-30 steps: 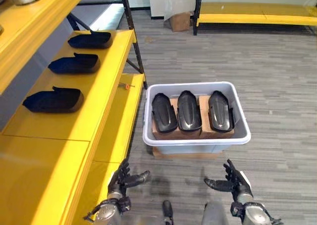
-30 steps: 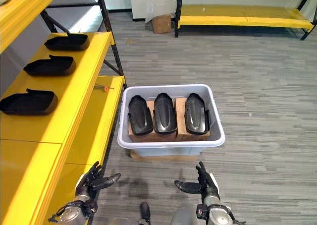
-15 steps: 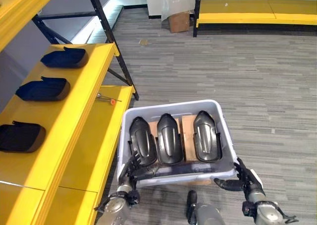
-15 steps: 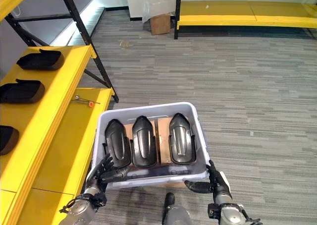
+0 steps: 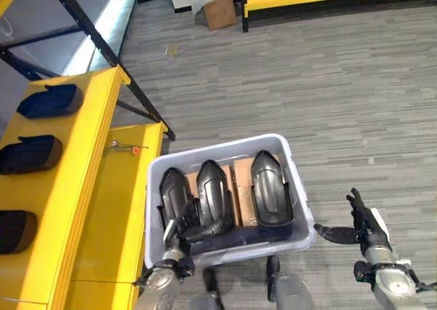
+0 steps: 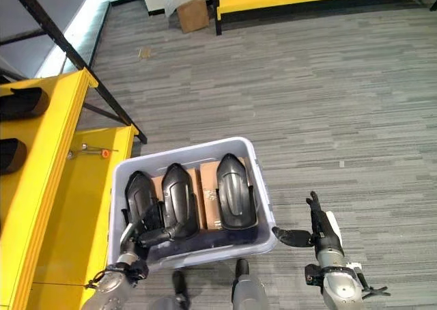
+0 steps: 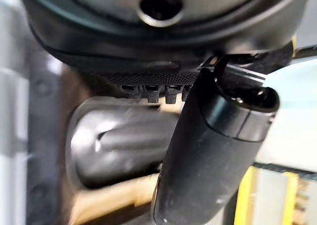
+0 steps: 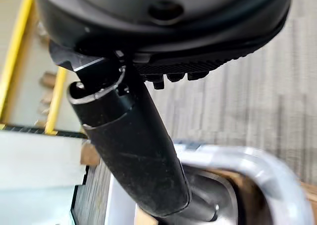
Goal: Move parts from the plastic box to the shelf.
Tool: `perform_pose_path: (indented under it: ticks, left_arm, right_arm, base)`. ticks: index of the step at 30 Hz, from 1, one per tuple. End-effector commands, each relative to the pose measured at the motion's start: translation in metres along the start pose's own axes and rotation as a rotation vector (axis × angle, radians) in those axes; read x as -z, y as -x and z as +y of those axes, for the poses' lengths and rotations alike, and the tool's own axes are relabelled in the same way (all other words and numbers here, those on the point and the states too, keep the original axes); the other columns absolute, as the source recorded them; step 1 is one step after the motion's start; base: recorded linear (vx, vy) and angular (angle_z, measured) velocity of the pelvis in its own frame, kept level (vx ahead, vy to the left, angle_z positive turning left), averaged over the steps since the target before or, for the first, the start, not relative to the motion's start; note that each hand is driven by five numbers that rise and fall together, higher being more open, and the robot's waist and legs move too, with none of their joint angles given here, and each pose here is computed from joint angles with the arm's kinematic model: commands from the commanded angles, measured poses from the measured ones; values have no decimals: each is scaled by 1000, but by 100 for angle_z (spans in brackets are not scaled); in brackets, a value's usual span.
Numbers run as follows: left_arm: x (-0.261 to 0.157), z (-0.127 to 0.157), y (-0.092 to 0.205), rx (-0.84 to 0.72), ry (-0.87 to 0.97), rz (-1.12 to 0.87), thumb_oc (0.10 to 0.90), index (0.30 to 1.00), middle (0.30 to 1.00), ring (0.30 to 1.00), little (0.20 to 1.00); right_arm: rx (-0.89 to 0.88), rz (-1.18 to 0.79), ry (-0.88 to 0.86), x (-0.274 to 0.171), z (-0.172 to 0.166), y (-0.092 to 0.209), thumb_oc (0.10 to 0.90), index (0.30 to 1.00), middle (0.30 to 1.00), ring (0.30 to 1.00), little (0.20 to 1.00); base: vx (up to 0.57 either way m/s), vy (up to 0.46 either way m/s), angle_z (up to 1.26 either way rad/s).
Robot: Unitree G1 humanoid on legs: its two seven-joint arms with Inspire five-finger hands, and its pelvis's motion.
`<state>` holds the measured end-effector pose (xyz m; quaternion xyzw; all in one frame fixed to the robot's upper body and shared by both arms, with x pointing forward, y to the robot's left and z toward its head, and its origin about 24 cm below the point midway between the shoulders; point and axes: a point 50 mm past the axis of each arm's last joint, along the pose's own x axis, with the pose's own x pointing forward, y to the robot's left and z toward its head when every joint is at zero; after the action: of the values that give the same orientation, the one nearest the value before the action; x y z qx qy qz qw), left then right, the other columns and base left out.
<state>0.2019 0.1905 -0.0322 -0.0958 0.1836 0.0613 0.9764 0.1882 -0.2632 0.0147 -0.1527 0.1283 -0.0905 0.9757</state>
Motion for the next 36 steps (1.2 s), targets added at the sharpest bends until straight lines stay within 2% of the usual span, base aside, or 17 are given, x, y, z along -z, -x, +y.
perform_pose_path:
  ticks: [1,9,23,26,28,34,35,36]
  left_arm:
    - [-20,21,12,-30,-85,-113,900,1000,1000,1000,1000]
    - [-22,21,12,-26,-97,-123,900,1000,1000,1000,1000]
    - [-33,14,2,-16,-103,-169,900,1000,1000,1000,1000]
    - [-38,10,0,-3,-103,-194,900,1000,1000,1000,1000]
    - [-48,4,-4,21,-105,-237,900,1000,1000,1000,1000]
    - [-58,-3,-8,44,-102,-277,900,1000,1000,1000,1000]
    - [-62,-8,-10,59,-104,-299,900,1000,1000,1000,1000]
    - [-63,-8,-10,59,-103,-300,900,1000,1000,1000,1000]
  right_arm:
    - [54,-281,29,-50,-7,-5,900,1000,1000,1000,1000]
    - [138,-399,160,-73,-22,-4,900,1000,1000,1000,1000]
    - [102,-464,295,-94,-1,-34,900,1000,1000,1000,1000]
    - [109,-502,397,-105,3,-42,900,1000,1000,1000,1000]
    - [129,-549,565,-119,5,-56,900,1000,1000,1000,1000]
    - [140,-606,702,-138,12,-67,900,1000,1000,1000,1000]
    - [150,-640,846,-145,14,-73,900,1000,1000,1000,1000]
    - [150,-642,846,-146,14,-73,900,1000,1000,1000,1000]
  base:
    - [-2,58,-16]
    - [1,66,-2]
    - [-8,-6,1]
    - [-46,-29,6]
    - [-55,-33,20]
    - [-6,-8,3]
    - [-19,-11,12]
    - [-22,-26,9]
